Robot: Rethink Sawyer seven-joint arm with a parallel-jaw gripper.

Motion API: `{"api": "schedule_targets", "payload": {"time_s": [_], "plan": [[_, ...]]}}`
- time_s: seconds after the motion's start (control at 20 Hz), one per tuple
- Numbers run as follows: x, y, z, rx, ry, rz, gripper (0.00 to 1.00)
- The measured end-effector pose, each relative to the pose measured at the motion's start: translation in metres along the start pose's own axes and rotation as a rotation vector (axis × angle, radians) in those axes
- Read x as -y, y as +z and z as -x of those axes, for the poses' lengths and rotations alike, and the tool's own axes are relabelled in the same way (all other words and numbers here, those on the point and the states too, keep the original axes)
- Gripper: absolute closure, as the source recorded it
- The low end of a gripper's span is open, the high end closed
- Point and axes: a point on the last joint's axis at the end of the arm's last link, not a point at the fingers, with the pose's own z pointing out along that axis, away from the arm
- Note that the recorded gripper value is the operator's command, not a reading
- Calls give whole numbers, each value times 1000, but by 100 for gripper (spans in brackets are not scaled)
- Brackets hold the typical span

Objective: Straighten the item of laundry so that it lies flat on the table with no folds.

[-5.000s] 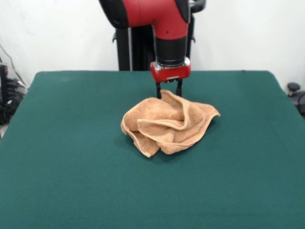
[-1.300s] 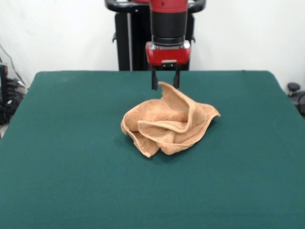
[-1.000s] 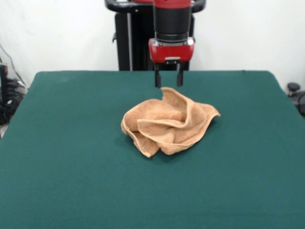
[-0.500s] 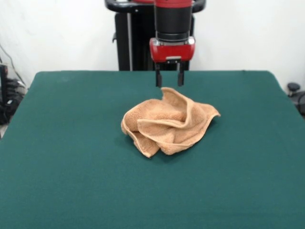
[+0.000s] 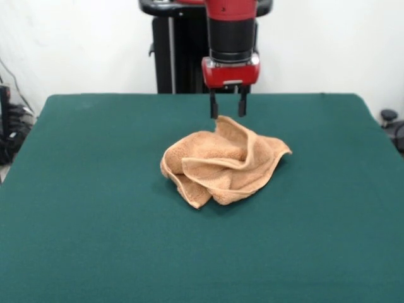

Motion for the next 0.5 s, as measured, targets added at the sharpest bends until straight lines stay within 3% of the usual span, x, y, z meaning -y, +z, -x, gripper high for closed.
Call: {"api": "schedule_targets", "payload": {"time_s": [0.35, 0.5], "plan": [[-5, 9, -9, -2, -82, 16, 0], [-9, 15, -4, 14, -106, 58, 0]]}}
